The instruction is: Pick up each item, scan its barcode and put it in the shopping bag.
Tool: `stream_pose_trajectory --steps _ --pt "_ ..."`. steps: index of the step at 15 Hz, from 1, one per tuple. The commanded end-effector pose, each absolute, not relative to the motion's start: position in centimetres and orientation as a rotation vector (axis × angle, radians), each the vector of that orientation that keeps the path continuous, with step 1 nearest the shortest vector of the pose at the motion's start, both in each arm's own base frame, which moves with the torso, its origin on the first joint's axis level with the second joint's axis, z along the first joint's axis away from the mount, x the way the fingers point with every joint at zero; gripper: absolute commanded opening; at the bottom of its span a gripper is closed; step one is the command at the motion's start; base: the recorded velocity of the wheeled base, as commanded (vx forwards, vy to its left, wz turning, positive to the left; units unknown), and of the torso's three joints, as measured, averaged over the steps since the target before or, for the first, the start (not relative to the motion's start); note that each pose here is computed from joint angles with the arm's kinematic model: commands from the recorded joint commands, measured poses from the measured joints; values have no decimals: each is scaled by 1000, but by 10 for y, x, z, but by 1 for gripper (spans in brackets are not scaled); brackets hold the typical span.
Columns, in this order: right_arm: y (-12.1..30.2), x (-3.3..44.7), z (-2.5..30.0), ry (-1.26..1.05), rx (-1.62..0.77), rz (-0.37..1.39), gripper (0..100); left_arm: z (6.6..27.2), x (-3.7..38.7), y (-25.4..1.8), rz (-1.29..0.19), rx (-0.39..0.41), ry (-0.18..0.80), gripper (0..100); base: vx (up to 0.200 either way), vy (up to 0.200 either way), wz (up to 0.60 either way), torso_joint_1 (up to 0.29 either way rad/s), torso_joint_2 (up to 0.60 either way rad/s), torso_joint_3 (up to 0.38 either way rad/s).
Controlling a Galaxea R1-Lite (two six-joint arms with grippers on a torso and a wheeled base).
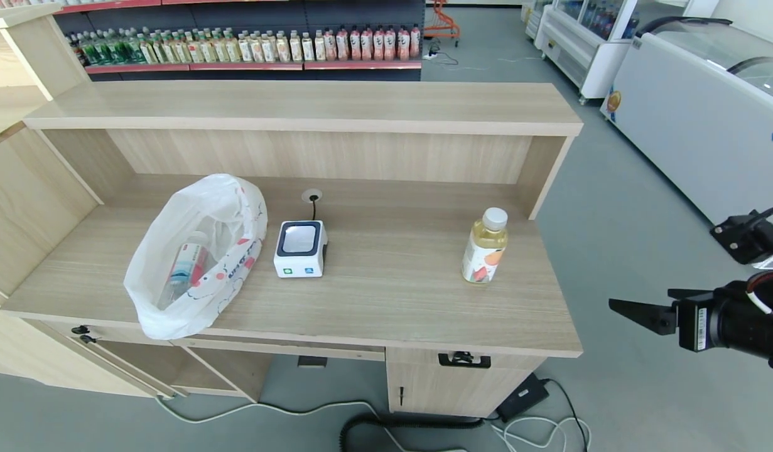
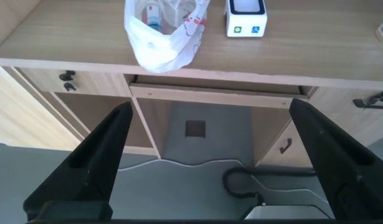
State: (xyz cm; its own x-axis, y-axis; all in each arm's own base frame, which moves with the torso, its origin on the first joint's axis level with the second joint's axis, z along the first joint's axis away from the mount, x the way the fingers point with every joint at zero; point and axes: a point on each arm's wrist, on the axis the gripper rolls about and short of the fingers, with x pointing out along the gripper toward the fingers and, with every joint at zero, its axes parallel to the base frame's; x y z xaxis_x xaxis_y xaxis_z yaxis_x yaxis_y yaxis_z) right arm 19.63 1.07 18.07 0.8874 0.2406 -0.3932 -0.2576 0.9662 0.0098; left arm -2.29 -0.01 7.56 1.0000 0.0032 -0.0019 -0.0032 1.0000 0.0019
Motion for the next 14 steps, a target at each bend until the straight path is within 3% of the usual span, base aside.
stream_pose_trajectory --steps 1,14 --pt "20 208 180 379 -41 306 100 76 -23 0 5 2 2 100 0 0 0 0 0 0" --pt "47 265 102 254 -42 321 100 76 -23 0 5 2 2 100 0 0 0 0 0 0"
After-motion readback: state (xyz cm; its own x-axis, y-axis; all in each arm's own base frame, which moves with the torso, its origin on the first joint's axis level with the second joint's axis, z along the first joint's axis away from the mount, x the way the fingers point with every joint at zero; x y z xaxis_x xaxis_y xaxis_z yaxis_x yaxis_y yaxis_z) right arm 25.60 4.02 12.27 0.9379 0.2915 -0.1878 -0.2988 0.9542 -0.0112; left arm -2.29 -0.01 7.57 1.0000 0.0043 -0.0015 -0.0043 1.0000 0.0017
